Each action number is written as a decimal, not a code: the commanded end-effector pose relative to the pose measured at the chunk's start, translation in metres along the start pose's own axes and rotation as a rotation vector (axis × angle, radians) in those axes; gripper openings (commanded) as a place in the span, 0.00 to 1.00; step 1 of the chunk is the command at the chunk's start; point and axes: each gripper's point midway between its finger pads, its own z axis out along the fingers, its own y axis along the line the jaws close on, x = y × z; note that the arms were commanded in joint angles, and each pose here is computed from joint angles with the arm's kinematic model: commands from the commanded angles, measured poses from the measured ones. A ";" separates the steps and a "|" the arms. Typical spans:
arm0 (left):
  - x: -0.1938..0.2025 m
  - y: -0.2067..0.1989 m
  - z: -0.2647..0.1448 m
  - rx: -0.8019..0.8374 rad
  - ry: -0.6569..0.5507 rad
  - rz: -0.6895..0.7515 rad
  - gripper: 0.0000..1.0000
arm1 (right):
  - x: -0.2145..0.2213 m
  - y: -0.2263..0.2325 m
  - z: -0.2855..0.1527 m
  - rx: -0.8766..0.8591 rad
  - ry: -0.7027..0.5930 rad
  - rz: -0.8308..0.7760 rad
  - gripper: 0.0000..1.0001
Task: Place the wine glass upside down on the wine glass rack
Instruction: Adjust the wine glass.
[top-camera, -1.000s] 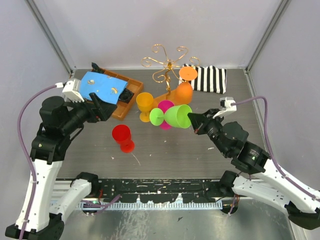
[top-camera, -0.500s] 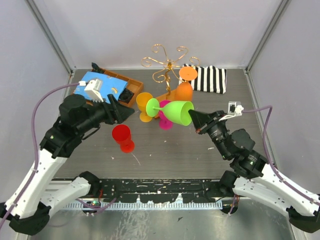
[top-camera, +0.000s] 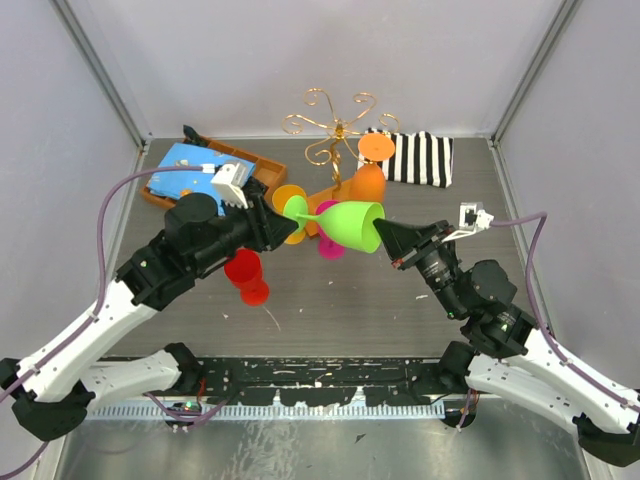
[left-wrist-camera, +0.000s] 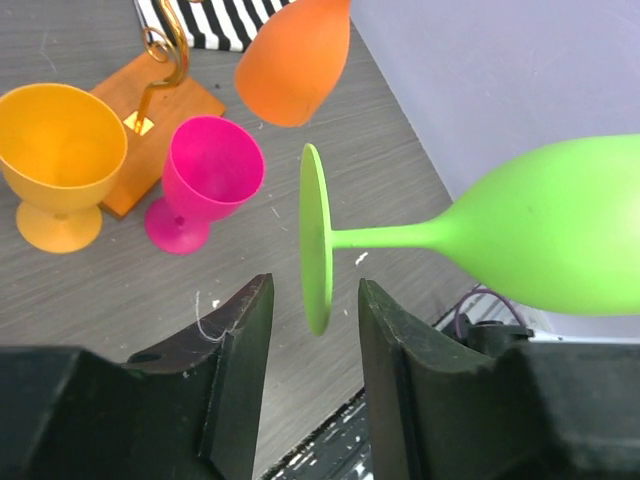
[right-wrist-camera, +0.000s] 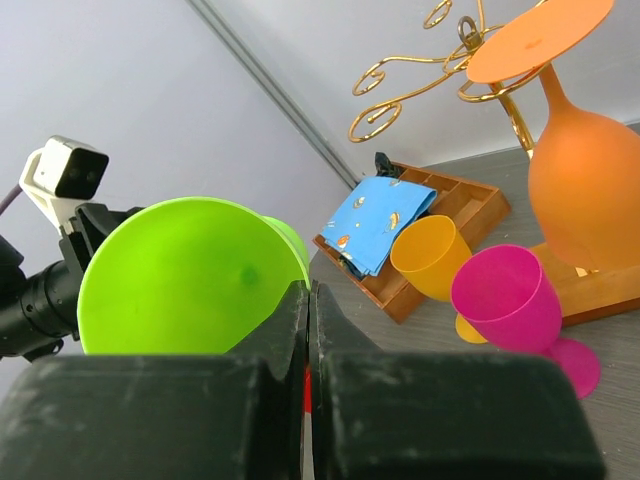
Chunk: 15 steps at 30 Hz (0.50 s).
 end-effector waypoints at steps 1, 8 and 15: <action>-0.022 -0.003 0.001 -0.015 -0.091 0.044 0.43 | -0.015 0.017 -0.001 -0.063 -0.046 0.054 0.01; -0.022 -0.001 0.003 -0.027 -0.093 0.051 0.19 | -0.012 0.016 -0.002 -0.066 -0.036 0.054 0.01; -0.019 0.000 0.009 -0.038 -0.078 0.066 0.00 | -0.005 0.015 0.000 -0.063 -0.016 0.041 0.02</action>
